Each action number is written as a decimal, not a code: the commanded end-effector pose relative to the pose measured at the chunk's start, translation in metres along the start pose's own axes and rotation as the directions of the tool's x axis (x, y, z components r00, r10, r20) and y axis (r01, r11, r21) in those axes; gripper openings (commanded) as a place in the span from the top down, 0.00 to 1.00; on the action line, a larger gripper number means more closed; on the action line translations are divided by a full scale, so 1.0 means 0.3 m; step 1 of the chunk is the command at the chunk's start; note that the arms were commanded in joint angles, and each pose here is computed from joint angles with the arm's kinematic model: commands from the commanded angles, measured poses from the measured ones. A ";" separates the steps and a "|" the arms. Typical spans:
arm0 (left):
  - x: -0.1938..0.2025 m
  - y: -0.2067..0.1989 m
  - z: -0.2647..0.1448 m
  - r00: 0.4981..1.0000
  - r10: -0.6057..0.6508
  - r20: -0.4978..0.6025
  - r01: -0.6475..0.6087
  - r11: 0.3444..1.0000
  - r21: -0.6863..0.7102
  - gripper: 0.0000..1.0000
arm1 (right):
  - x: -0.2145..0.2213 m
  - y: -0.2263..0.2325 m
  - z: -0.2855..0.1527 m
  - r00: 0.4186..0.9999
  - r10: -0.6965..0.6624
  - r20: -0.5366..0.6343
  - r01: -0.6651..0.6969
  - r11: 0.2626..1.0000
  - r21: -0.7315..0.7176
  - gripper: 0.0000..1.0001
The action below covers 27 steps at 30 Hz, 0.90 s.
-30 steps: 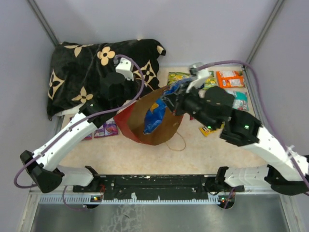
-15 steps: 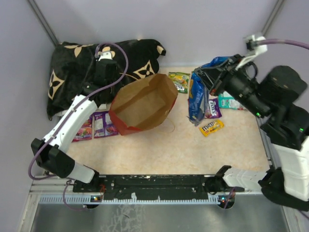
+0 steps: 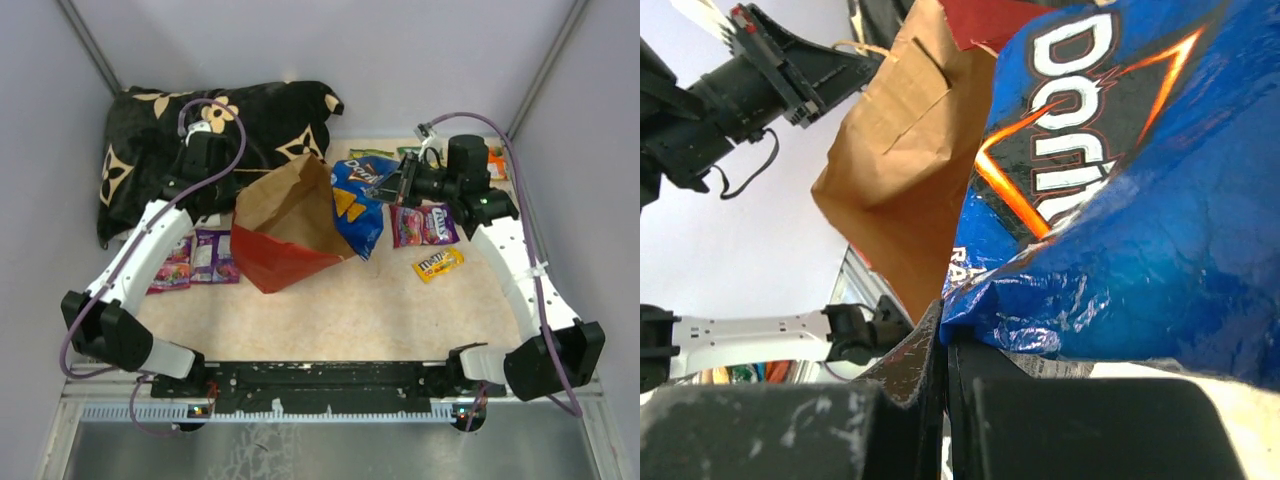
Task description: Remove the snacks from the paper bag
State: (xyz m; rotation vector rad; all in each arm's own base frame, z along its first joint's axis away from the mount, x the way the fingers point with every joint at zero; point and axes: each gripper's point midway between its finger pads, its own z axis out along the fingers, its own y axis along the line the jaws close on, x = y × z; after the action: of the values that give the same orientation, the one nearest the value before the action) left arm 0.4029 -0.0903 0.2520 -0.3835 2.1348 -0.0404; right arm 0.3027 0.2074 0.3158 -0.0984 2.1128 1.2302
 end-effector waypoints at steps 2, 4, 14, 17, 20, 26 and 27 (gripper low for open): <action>0.011 0.039 -0.050 0.997 -0.067 0.034 0.066 0.997 0.031 1.00 | -0.050 0.118 -0.061 0.983 -0.154 0.099 0.167 0.975 -0.146 1.00; 0.028 0.037 -0.042 0.997 -0.076 0.026 0.075 0.997 0.036 1.00 | -0.088 0.160 -0.097 0.977 -0.145 0.157 0.175 0.965 -0.194 1.00; 0.081 -0.126 -0.077 0.992 -0.120 -0.038 0.126 0.951 0.281 1.00 | -0.397 0.629 -0.289 0.912 -0.269 0.310 0.378 0.845 -0.378 1.00; 0.115 -0.168 -0.097 0.990 -0.127 -0.060 0.138 0.957 0.256 1.00 | -0.429 0.693 -0.337 0.891 -0.284 0.355 0.411 0.835 -0.366 1.00; 0.160 -0.220 -0.125 0.972 -0.201 -0.121 0.229 0.925 0.304 1.00 | -0.425 0.679 -0.339 0.890 -0.272 0.365 0.400 0.850 -0.343 1.00; 0.257 -0.278 -0.185 0.924 -0.348 -0.158 0.382 0.835 0.395 1.00 | -0.389 0.615 -0.305 0.908 -0.259 0.329 0.367 0.870 -0.329 1.00; 0.267 -0.283 -0.194 0.918 -0.364 -0.157 0.397 0.828 0.396 1.00 | -0.386 0.612 -0.302 0.910 -0.260 0.322 0.365 0.870 -0.331 1.00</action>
State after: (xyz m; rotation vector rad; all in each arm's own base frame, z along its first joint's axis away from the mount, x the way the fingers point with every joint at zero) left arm 0.3415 -0.1821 0.2155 -0.4381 2.1291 -0.5844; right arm 0.2715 0.2062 0.5547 -0.4092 1.5151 1.3466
